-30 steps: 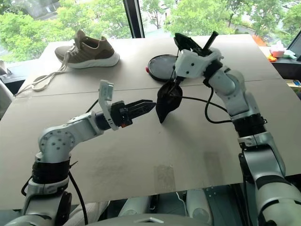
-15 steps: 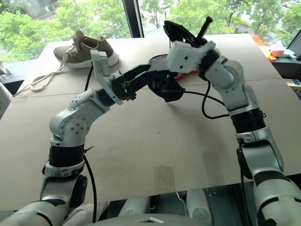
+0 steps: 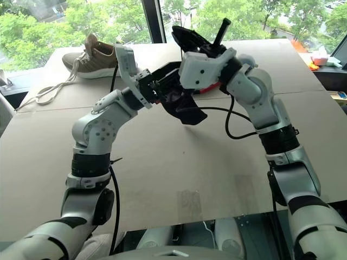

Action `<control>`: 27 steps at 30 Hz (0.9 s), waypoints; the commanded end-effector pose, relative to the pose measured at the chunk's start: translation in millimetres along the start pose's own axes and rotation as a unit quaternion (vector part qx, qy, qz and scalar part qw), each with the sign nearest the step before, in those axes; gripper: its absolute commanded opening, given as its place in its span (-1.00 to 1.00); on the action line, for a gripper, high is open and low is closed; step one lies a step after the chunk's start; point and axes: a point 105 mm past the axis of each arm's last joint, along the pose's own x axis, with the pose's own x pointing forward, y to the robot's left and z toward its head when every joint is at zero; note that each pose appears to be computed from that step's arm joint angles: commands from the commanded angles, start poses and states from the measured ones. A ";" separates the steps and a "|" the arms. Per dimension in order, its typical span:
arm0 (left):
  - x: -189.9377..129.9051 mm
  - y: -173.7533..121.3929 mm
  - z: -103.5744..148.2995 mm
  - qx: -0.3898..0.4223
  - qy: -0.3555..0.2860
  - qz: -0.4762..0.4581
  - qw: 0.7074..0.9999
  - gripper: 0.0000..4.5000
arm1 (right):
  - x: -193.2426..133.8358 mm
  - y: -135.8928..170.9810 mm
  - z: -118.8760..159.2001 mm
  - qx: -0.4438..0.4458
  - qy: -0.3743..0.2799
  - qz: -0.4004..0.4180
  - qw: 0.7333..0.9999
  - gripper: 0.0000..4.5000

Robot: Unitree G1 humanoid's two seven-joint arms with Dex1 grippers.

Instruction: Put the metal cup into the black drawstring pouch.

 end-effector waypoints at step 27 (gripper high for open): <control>-6.7 0.2 -44.5 0.044 0.106 -0.008 0.993 -0.92 | 7.1 -82.0 13.1 0.053 -0.018 -0.152 0.987 -1.00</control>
